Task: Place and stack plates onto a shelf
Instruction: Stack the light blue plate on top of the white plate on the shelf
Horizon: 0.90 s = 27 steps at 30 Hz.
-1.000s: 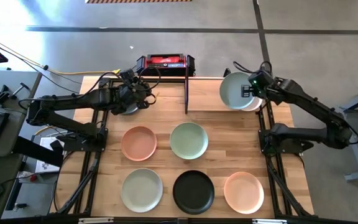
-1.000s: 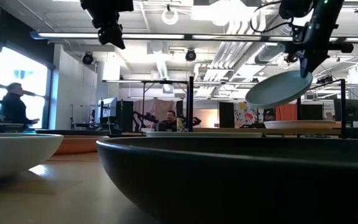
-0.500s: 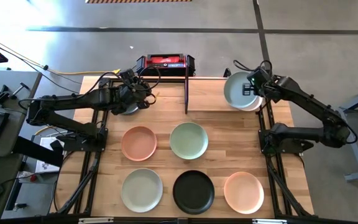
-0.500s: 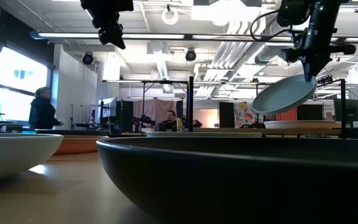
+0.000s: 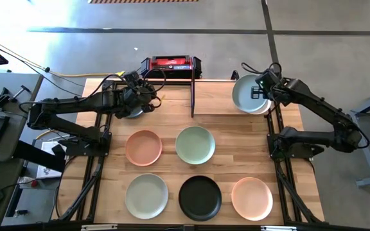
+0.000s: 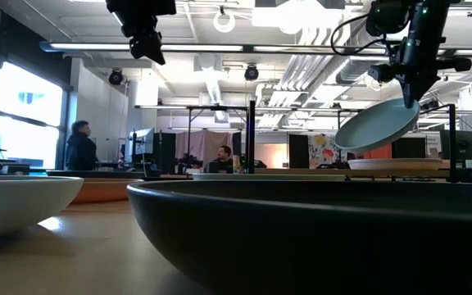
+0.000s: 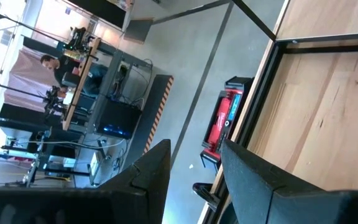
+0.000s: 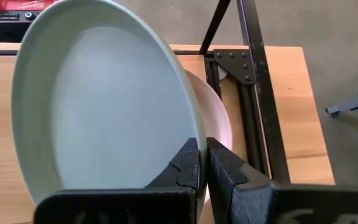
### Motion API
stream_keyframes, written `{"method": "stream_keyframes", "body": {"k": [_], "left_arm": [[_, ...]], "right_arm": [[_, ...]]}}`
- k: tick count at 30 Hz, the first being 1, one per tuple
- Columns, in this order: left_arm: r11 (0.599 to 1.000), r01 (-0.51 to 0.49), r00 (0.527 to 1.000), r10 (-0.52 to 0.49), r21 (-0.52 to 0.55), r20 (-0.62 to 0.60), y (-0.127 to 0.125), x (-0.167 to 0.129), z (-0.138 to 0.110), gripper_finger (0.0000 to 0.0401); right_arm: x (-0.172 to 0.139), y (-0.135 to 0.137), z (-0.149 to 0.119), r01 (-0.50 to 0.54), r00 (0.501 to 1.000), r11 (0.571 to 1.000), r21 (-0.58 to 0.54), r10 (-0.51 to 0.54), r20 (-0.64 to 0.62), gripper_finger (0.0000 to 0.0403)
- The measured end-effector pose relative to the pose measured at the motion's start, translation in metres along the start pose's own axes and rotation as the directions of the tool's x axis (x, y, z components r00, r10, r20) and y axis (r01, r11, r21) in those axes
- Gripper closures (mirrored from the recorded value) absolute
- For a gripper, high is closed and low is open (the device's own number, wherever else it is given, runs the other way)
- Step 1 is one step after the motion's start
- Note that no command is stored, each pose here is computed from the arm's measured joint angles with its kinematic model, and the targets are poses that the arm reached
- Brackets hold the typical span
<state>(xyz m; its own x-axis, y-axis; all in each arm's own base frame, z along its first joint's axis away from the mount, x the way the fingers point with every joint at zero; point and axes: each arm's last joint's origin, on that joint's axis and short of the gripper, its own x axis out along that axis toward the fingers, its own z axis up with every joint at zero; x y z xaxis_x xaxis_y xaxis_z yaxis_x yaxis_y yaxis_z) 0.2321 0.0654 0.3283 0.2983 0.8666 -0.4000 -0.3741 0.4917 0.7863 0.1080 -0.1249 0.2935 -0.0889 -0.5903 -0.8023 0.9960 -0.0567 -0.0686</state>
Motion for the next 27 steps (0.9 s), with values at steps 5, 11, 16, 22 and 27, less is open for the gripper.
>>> {"method": "stream_keyframes", "body": {"k": [5, 11, 16, 22, 27], "left_arm": [[0.999, -0.001, 1.0, 0.001, 0.038, -0.001, 0.0, 0.0, 0.0, 0.0268], [0.999, -0.001, 1.0, 0.001, 0.045, -0.001, 0.0, 0.0, 0.0, 0.0268], [0.999, -0.004, 1.0, 0.004, 0.042, -0.007, 0.001, 0.002, -0.001, 0.0268], [1.0, -0.015, 1.0, 0.015, 0.005, -0.026, 0.005, 0.006, -0.003, 0.0268], [0.998, -0.021, 0.999, 0.019, -0.065, -0.034, 0.005, 0.007, -0.004, 0.0268]], "right_arm": [[0.0, 0.0, 0.0, 0.012, 1.0, 1.0, -0.028, -0.012, 0.007, 0.0403], [0.0, 0.0, 0.0, 0.001, 1.0, 1.0, -0.028, -0.001, -0.003, 0.0403], [0.0, 0.002, -0.001, -0.063, 0.997, 0.998, 0.004, 0.063, -0.045, 0.0403], [-0.001, 0.006, -0.003, -0.166, 0.976, 0.983, 0.082, 0.176, -0.127, 0.0403], [-0.004, 0.01, -0.008, -0.202, 0.956, 0.968, 0.15, 0.228, -0.184, 0.0403]]}}
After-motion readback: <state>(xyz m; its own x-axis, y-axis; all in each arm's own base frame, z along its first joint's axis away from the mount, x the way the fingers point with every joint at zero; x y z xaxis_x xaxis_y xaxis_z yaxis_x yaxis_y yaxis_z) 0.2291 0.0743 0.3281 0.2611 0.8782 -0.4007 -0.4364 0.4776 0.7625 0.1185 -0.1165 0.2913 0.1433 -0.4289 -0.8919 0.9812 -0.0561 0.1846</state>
